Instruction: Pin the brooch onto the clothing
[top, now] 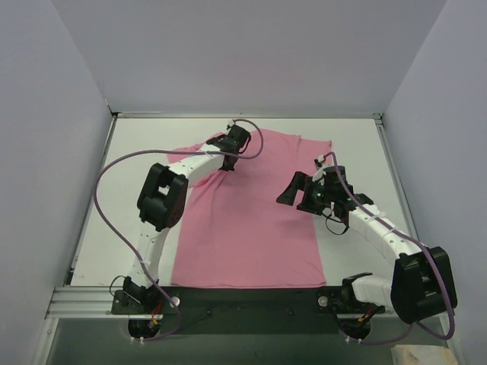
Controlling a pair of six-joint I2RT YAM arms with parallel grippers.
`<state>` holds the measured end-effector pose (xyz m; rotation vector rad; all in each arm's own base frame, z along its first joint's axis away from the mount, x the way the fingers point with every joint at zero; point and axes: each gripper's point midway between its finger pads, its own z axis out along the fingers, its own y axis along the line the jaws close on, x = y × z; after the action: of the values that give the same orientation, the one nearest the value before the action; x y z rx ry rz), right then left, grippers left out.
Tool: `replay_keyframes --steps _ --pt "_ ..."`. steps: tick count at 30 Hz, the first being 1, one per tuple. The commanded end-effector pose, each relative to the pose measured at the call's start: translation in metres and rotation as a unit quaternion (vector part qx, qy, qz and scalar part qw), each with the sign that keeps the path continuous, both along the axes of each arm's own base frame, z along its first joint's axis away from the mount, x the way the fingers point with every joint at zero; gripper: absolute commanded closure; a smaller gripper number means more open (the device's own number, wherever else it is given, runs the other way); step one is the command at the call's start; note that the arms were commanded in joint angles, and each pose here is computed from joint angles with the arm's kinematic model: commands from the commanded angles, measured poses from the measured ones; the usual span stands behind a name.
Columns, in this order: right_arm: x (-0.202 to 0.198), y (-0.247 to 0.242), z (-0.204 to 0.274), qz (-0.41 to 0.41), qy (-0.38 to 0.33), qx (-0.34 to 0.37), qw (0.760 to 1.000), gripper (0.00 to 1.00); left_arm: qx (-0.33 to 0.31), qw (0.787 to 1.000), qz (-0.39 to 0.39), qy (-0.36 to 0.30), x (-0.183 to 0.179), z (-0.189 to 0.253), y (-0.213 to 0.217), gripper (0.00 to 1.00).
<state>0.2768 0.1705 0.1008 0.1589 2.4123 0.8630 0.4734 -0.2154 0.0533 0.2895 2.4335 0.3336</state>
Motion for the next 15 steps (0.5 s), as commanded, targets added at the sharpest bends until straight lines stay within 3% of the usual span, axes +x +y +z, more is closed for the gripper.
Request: replay_keyframes --steps 1,15 --pt "0.002 0.005 0.004 0.009 -0.008 0.006 1.000 0.02 -0.063 0.996 0.007 -0.057 0.013 0.050 -0.005 1.00" --pt "0.004 0.012 0.004 0.017 -0.006 0.011 1.000 0.01 -0.103 0.992 0.015 -0.076 0.007 0.073 0.009 1.00"
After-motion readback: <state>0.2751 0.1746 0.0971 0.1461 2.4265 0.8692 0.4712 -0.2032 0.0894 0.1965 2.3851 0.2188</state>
